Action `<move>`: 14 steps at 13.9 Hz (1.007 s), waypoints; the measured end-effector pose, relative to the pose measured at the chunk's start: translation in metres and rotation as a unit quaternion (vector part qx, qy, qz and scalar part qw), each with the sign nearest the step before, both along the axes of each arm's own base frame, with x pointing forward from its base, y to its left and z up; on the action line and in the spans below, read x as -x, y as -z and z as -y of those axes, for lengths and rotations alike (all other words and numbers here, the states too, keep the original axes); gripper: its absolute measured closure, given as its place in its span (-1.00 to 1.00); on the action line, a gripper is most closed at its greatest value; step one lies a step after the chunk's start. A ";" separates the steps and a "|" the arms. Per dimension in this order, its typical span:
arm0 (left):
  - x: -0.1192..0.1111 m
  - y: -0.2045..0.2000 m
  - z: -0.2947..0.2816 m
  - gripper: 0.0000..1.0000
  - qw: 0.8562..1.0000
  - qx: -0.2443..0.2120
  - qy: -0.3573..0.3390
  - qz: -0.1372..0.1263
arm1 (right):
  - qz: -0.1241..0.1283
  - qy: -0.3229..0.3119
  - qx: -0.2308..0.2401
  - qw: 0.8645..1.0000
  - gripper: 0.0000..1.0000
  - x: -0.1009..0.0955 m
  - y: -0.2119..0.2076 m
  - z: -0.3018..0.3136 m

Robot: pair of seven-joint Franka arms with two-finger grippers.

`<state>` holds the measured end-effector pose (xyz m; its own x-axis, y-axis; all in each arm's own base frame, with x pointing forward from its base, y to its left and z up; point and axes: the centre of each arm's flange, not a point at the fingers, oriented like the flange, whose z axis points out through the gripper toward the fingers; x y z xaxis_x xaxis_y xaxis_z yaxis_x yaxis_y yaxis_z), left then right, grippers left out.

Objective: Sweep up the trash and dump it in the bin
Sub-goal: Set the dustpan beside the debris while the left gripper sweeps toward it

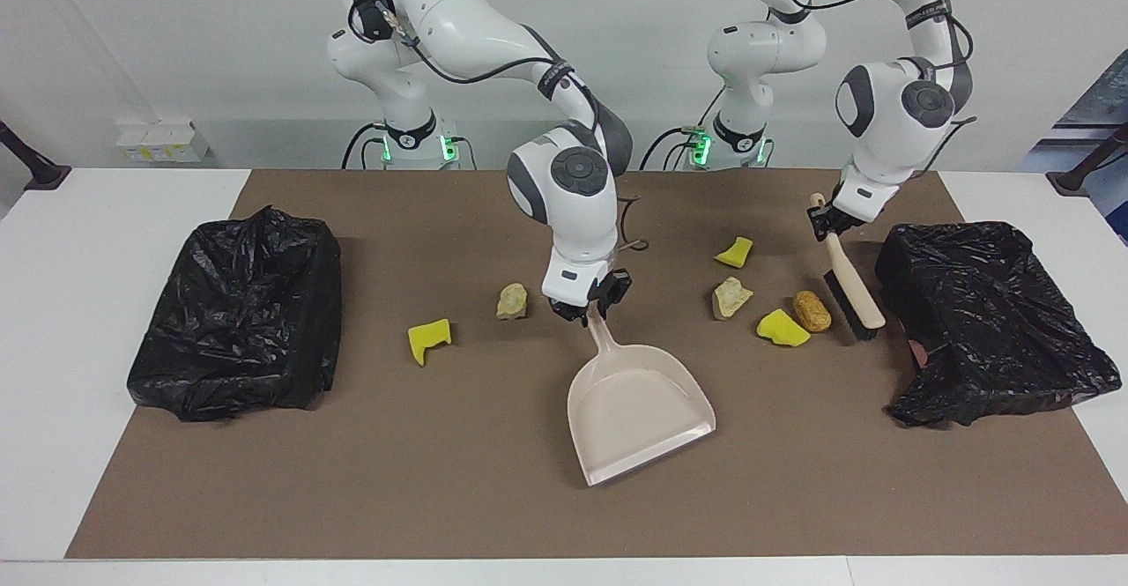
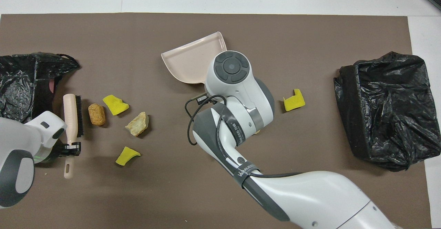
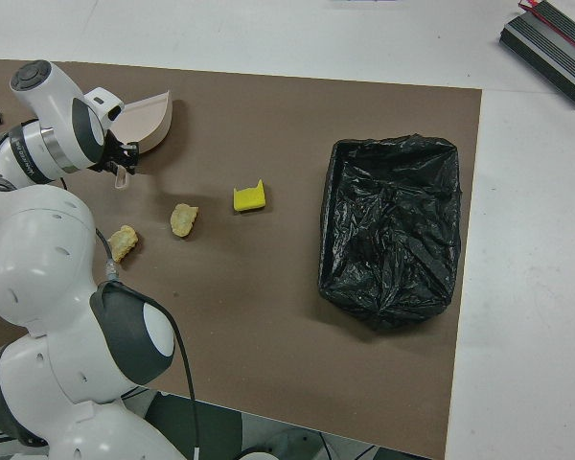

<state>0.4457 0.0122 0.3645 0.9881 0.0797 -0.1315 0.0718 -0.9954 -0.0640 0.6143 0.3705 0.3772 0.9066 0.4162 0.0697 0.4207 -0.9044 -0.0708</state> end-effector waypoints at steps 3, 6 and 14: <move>-0.001 0.009 0.038 0.46 0.999 0.006 0.036 -0.005 | 0.016 -0.110 0.010 0.994 0.37 -0.011 -0.013 0.025; 0.003 0.008 0.080 0.46 0.997 0.012 0.078 -0.006 | 0.015 -0.256 0.043 0.966 0.37 -0.005 -0.013 0.024; -0.001 -0.016 0.117 0.46 0.997 0.013 0.082 0.000 | -0.001 -0.511 0.069 0.857 0.37 0.005 -0.004 0.027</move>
<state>0.4464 -0.1045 0.3808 0.9875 -0.0858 -0.1320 -0.0916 -0.9951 -0.0384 0.6089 0.3436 0.3814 0.0644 0.9969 -0.0441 0.9979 -0.0642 0.0059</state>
